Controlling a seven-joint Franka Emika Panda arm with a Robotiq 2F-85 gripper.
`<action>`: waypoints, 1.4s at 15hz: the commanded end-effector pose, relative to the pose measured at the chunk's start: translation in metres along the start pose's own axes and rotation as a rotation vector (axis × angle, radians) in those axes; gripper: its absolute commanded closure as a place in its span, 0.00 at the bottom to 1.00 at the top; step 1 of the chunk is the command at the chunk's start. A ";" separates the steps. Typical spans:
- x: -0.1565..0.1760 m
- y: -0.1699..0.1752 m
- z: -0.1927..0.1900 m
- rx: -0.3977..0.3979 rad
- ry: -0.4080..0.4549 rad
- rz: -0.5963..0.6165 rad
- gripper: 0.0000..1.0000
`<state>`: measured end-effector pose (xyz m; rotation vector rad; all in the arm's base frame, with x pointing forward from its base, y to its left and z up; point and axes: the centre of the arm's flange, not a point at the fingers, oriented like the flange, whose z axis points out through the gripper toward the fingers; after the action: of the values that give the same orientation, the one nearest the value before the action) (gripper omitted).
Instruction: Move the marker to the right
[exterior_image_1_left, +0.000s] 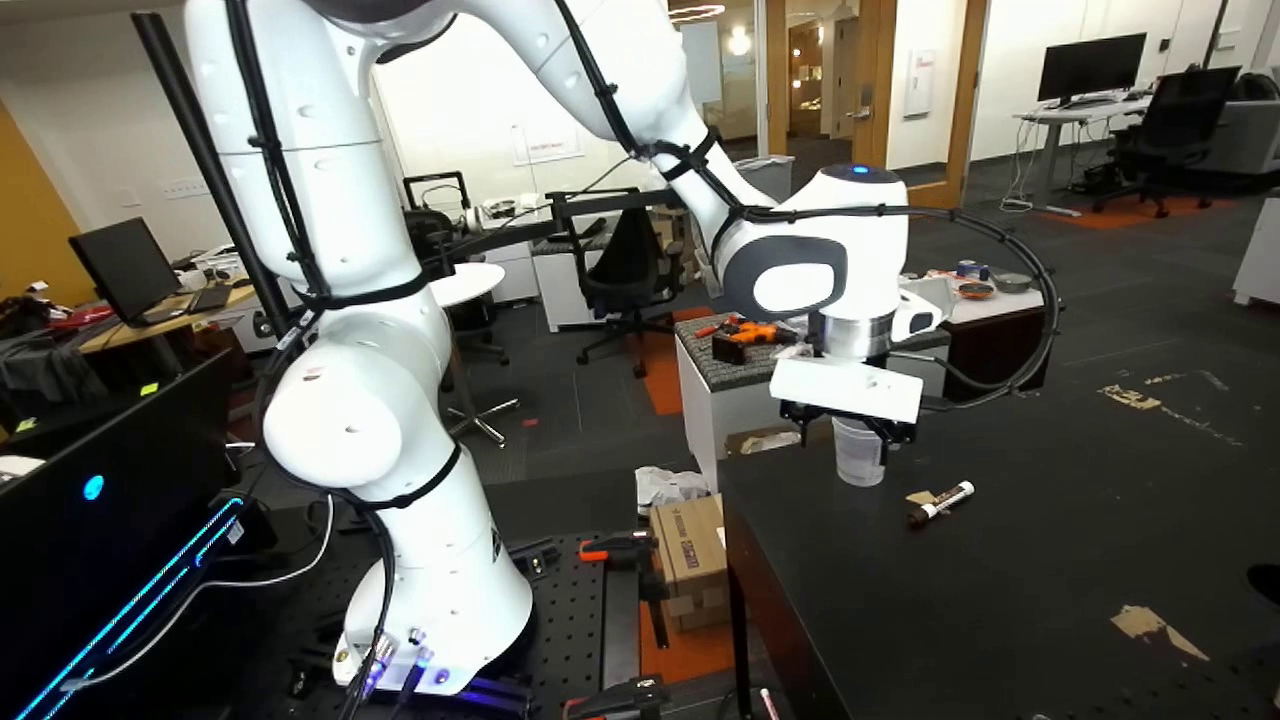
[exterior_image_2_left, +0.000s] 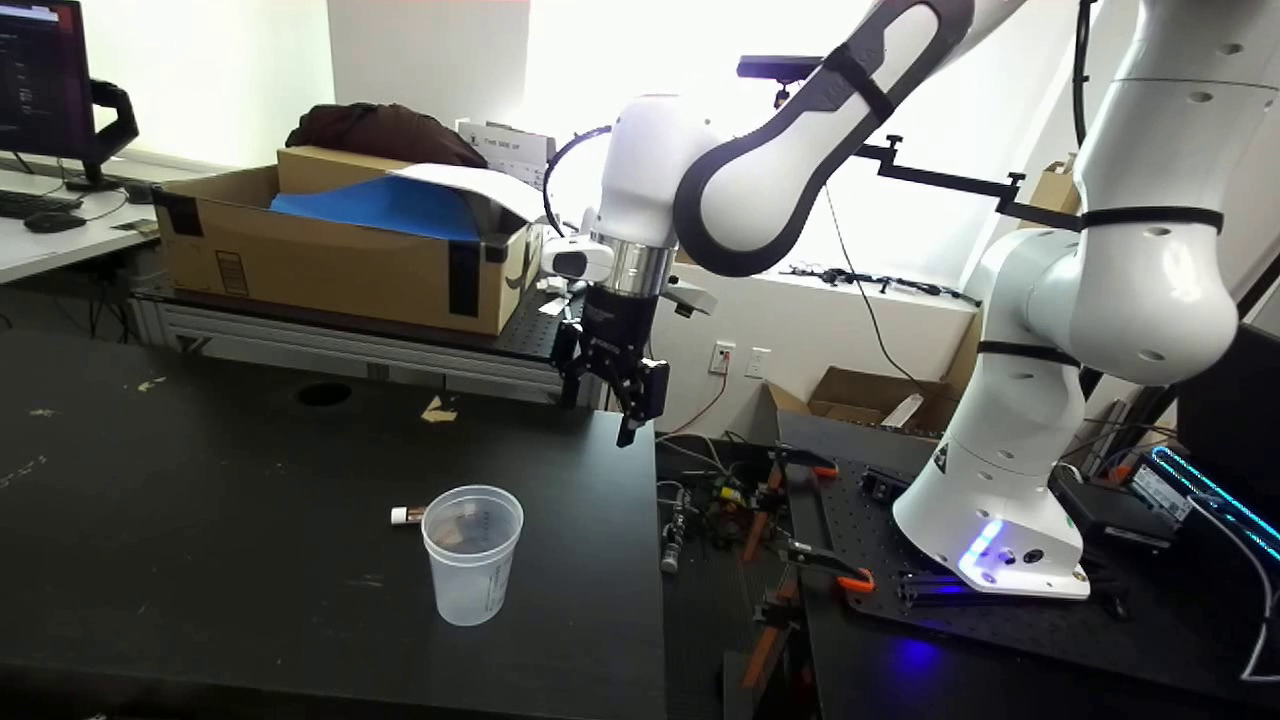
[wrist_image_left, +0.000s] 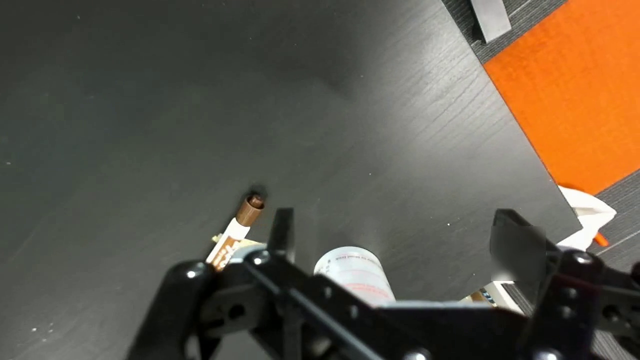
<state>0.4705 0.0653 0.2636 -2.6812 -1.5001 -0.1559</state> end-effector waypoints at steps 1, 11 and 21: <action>0.015 0.015 0.020 -0.003 0.030 0.015 0.00; 0.021 0.040 0.042 -0.069 0.102 0.265 0.00; 0.031 0.056 0.066 -0.003 0.088 0.240 0.00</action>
<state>0.5243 0.0677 0.2059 -2.8080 -1.1163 -0.2776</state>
